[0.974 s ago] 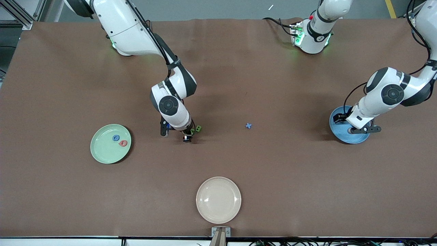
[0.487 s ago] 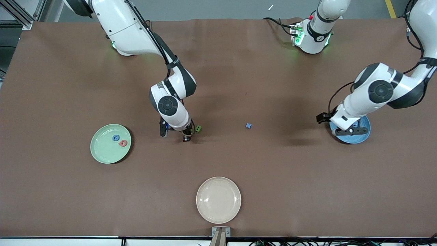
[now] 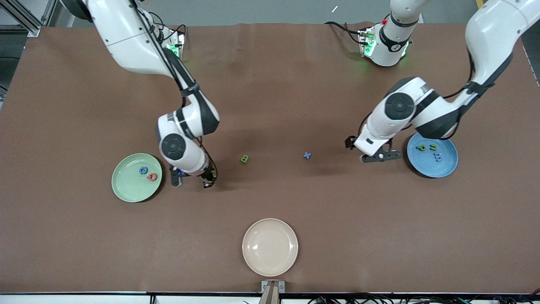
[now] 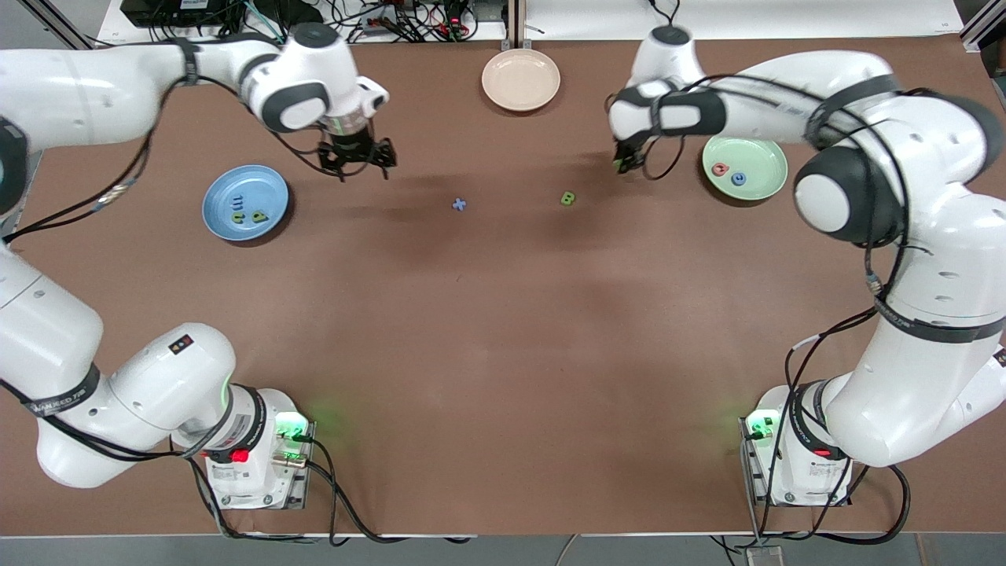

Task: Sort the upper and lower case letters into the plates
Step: 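Grasp the green N with the right gripper while the left gripper reaches the blue x, then drop the N into the green plate while the left gripper grasps the x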

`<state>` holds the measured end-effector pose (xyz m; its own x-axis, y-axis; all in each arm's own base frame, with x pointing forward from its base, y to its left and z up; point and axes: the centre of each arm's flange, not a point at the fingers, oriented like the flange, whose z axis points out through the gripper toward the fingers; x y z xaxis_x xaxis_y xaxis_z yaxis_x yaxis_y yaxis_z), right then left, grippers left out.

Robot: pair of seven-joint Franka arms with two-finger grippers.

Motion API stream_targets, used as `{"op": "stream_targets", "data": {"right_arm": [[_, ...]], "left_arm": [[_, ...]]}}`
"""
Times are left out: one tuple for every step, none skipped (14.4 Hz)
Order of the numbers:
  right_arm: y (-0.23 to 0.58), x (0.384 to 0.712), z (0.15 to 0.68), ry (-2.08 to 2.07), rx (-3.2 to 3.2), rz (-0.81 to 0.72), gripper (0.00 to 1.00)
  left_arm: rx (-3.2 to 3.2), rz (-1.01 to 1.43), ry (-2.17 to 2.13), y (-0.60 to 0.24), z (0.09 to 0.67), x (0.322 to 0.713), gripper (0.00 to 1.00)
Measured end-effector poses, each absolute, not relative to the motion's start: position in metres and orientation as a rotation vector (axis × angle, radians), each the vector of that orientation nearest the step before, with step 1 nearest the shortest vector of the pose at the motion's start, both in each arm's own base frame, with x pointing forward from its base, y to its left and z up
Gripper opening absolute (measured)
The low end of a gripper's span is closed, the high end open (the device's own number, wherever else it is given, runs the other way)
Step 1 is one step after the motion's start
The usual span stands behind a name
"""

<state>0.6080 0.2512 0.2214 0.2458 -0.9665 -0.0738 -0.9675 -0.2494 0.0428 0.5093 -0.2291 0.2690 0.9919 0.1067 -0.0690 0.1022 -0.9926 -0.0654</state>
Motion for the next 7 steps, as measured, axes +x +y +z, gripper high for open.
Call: {"op": "stream_targets", "data": {"right_arm": [[0.227, 0.613, 0.233, 1.848, -2.518, 0.136, 0.33], [0.201, 0.615, 0.244, 1.769, -2.568, 0.137, 0.33], [0.173, 0.613, 0.251, 1.691, -2.616, 0.141, 0.33], [0.144, 0.608, 0.256, 1.627, -2.656, 0.148, 0.33], [0.115, 0.600, 0.257, 1.567, -2.694, 0.163, 0.33], [0.090, 0.592, 0.256, 1.514, -2.726, 0.177, 0.33], [0.067, 0.583, 0.253, 1.456, -2.755, 0.181, 0.33]], "left_arm": [[-3.078, 0.102, -0.170, -0.244, 0.262, 0.506, 1.00], [-3.089, 0.088, -0.179, -0.257, 0.257, 0.503, 1.00], [-3.105, 0.071, -0.197, -0.267, 0.251, 0.502, 1.00], [-3.121, 0.054, -0.221, -0.274, 0.246, 0.502, 1.00], [-3.132, 0.041, -0.242, -0.279, 0.242, 0.502, 1.00], [-3.137, 0.034, -0.254, -0.284, 0.239, 0.502, 1.00], [-3.141, 0.032, -0.261, -0.289, 0.236, 0.502, 1.00]]}}
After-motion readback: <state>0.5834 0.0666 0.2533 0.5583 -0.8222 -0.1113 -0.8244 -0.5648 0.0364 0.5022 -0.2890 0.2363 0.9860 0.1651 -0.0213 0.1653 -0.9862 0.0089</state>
